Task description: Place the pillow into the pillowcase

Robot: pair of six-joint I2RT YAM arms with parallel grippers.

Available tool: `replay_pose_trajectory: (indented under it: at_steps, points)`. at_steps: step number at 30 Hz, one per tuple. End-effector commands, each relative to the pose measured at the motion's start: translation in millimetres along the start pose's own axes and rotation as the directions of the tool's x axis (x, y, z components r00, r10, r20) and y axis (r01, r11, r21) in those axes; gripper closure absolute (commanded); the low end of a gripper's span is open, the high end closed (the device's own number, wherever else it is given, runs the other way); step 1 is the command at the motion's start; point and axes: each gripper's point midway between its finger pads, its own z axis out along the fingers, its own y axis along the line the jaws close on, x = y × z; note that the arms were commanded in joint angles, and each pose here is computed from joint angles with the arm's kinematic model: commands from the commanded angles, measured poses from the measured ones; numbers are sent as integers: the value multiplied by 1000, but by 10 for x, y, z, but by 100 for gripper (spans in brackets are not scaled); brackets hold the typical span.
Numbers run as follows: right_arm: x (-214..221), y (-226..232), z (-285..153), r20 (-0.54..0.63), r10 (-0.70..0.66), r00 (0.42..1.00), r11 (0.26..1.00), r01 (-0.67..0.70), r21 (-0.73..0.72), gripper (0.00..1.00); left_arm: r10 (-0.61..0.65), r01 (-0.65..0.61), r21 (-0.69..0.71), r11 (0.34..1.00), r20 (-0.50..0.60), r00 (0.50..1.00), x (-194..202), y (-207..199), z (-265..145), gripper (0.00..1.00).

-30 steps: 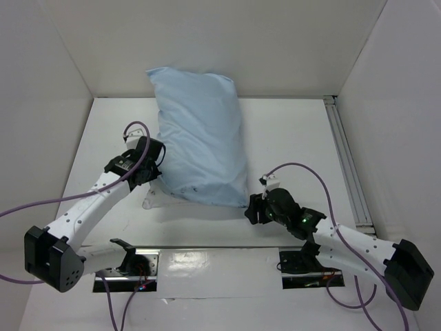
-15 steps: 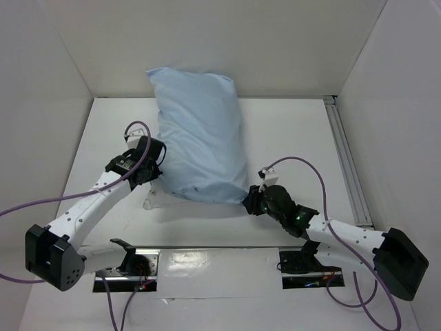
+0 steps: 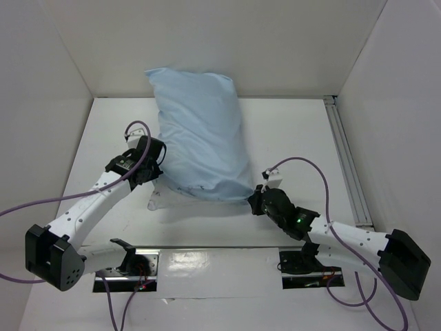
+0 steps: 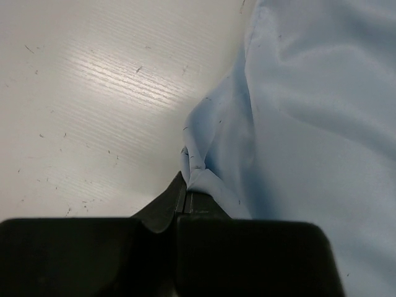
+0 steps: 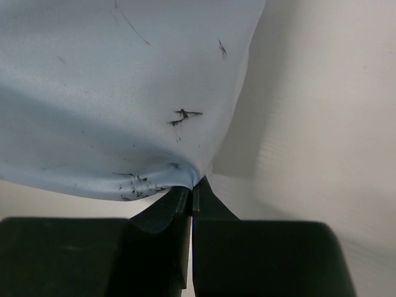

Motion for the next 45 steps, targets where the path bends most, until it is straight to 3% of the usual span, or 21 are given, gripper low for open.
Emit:
replay_pose_trajectory:
  at_steps: [1, 3, 6, 13, 34, 36, 39, 41, 45]
  points:
    - [-76, -167, -46, 38, 26, 999, 995, -29, 97, 100, -16, 15, 25, 1000, 55, 998, -195, -79, -31, 100]
    - [-27, -204, -66, 27, 32, 999, 994, -35, 105, 96, -21, 19, 31, 999, 61, 998, -211, -94, -30, 100]
    - [-20, -230, -69, 28, 37, 999, 992, -40, 118, 70, -21, 18, 38, 999, 55, 998, -200, -107, -32, 100]
    - [17, -258, 40, 11, 13, 1000, 987, -14, 157, 67, -21, 18, 38, 999, 55, 998, -216, -124, -27, 100]
    - [-52, 73, 129, 25, -63, 998, 998, 63, -6, 67, -7, 5, 38, 999, 44, 999, -176, -148, 33, 100]
    - [-81, 100, 146, 31, -60, 998, 998, 61, -9, 71, 4, -6, 39, 999, 37, 999, -146, -171, 45, 100]
    - [-10, 71, 186, 9, -70, 997, 998, 70, 4, 84, 4, -6, 39, 999, 37, 999, -146, -171, 45, 100]
    - [-80, 65, 194, 31, -57, 998, 998, 57, 22, 100, 4, -6, 39, 999, 37, 999, -146, -171, 45, 100]
    - [-181, -47, 130, 32, -5, 999, 993, 1, 122, 100, -6, 4, 101, 995, 16, 1000, -180, -285, -59, 100]
